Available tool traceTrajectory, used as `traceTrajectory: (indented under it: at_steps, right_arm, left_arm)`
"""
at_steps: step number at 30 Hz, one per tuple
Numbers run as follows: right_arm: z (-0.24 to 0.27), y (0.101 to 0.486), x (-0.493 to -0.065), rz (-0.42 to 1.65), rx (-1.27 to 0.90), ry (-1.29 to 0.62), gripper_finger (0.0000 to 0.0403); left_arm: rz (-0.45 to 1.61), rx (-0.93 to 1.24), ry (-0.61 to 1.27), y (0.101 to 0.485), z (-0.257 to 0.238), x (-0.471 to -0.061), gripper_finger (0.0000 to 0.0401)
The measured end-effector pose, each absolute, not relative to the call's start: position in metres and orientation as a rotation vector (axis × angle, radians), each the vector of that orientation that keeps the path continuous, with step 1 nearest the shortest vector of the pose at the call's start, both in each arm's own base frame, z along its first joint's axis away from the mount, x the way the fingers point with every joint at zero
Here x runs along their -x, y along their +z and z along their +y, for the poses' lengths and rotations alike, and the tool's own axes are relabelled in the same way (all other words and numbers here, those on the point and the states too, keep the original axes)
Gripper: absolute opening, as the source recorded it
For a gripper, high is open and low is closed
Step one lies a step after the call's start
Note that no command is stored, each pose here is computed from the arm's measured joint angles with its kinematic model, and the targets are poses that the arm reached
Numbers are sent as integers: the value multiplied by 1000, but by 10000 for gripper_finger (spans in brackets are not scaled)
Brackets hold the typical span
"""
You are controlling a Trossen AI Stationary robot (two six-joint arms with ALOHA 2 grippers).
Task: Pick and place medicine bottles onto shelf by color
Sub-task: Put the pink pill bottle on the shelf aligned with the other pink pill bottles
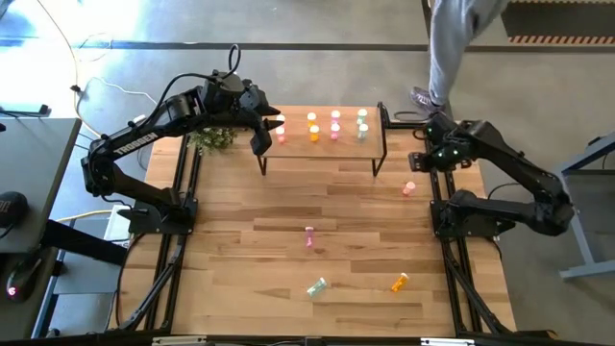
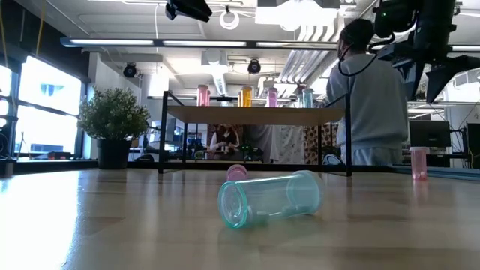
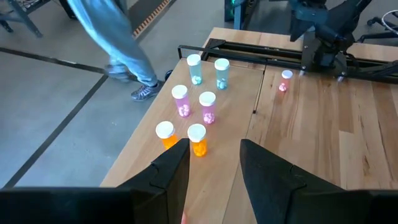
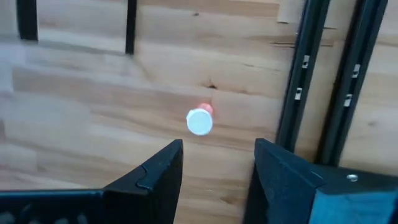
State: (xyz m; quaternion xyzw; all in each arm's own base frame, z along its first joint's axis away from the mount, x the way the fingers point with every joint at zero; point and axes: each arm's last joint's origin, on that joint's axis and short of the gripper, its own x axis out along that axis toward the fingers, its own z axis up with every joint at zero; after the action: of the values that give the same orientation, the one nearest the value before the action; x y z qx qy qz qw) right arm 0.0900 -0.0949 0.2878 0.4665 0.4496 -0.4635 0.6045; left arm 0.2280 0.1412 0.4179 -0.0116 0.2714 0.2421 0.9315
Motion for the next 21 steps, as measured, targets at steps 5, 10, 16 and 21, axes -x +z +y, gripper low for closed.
traceTrajectory:
  at_steps: [5,10,16,21]
  right_arm:
    - [-107,283,-90,1021,-1180,-1153,190]
    - [-120,276,-92,1016,-1278,-1170,190]
    - [-134,258,-95,1048,-1390,-1174,190]
    - [-129,231,-93,1090,-1482,-1176,187]
  left_arm:
    - [555,24,496,418,141,-228,131]
    - [555,24,495,418,141,-228,131]
    - [556,24,495,418,141,-228,131]
    - [556,24,496,418,141,-228,131]
